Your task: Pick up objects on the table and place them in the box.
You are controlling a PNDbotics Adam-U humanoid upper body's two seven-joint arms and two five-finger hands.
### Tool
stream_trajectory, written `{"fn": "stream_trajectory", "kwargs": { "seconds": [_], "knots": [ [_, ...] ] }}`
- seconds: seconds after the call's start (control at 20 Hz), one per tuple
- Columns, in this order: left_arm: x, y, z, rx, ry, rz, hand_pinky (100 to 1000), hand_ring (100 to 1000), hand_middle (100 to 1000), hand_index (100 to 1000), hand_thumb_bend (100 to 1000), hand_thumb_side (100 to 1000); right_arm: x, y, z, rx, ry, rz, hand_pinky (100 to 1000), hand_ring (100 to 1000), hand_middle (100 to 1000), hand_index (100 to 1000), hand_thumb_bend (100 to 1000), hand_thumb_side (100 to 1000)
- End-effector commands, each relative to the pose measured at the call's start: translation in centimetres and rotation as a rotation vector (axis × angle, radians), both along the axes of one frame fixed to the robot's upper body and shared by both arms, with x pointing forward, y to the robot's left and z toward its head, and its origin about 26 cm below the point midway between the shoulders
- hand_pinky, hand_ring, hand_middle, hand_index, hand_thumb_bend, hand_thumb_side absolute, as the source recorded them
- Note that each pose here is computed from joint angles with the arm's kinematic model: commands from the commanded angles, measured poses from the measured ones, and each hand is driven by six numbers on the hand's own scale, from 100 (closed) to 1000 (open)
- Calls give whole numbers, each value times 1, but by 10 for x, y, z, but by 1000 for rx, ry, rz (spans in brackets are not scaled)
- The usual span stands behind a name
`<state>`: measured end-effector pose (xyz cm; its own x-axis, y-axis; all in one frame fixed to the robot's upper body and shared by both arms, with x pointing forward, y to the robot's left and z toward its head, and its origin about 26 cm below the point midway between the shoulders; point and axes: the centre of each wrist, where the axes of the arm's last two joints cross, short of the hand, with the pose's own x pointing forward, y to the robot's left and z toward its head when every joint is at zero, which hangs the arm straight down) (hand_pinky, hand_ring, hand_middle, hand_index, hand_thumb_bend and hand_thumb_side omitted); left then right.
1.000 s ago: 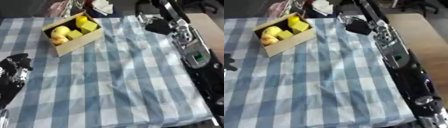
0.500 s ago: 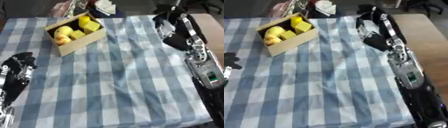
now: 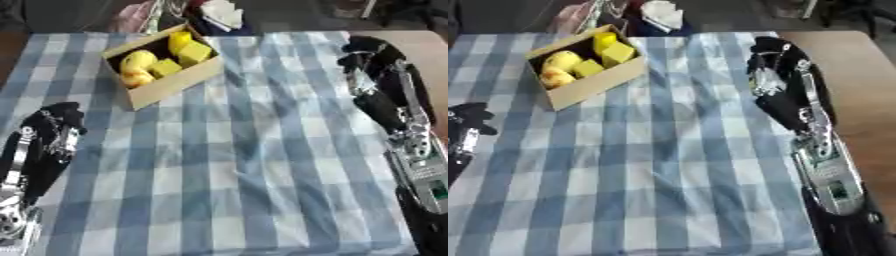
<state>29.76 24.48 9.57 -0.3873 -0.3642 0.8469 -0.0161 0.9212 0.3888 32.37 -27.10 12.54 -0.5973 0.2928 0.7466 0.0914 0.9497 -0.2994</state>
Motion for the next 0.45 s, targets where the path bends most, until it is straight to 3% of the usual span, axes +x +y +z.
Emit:
{"fn": "stream_trajectory", "kwargs": {
  "seconds": [0.05, 0.45],
  "knots": [
    [0, 1, 4, 9, -17, 4, 706, 564, 617, 760, 209, 679, -3, -1, 10, 19, -36, -9, 777, 653, 674, 780, 100, 435],
    [0, 0, 5, 11, -18, 0, 709, 567, 620, 760, 207, 681, -5, -1, 7, 17, -23, -13, 777, 650, 671, 779, 100, 434]
  ]
}}
